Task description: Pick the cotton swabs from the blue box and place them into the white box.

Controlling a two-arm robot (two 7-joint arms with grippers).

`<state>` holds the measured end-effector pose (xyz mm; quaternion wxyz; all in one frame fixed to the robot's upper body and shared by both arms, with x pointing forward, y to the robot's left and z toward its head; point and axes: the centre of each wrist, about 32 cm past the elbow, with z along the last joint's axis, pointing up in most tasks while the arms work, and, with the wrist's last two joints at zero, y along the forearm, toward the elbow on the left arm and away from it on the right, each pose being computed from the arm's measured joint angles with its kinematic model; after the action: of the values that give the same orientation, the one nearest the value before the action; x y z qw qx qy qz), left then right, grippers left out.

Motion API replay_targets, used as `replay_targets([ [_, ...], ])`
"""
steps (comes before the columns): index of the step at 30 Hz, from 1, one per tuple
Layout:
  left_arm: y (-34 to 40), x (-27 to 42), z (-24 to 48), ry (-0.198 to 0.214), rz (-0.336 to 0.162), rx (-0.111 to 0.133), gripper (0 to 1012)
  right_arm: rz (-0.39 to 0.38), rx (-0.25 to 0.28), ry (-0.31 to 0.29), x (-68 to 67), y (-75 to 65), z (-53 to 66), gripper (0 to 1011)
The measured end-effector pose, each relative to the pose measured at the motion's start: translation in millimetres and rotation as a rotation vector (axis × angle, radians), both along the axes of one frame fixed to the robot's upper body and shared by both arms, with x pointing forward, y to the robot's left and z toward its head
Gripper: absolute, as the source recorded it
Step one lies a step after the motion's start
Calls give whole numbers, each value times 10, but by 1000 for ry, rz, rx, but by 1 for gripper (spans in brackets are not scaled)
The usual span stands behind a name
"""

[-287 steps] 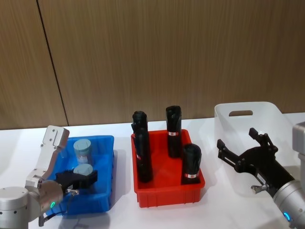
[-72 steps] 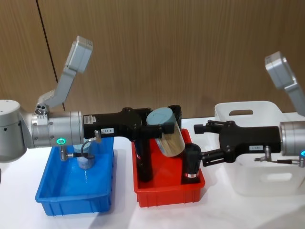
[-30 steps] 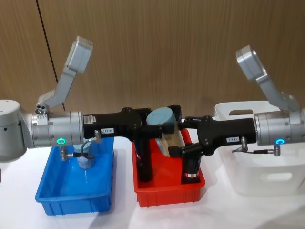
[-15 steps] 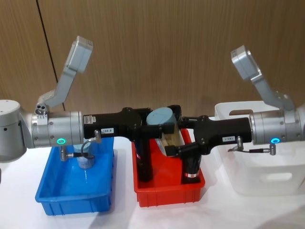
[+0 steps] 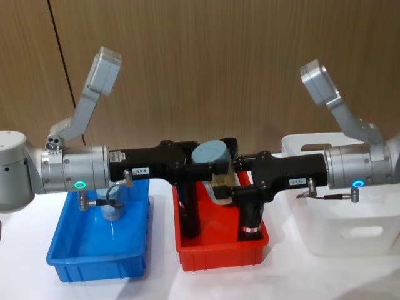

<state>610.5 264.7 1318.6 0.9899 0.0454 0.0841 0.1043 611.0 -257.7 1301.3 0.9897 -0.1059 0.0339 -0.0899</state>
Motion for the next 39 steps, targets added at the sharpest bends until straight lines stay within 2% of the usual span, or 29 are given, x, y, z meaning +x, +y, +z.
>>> replay_targets([
  [15,1,0,1,-1,0,-1,673,0,5,-10,-2,10,13,639],
  [26,-3,0,-2,1,-2,1,985,0,13,-17,-2,21,22,640],
  [39,-1,0,-1,1,-1,0,1004,4,18,-19,-2,32,23,640],
])
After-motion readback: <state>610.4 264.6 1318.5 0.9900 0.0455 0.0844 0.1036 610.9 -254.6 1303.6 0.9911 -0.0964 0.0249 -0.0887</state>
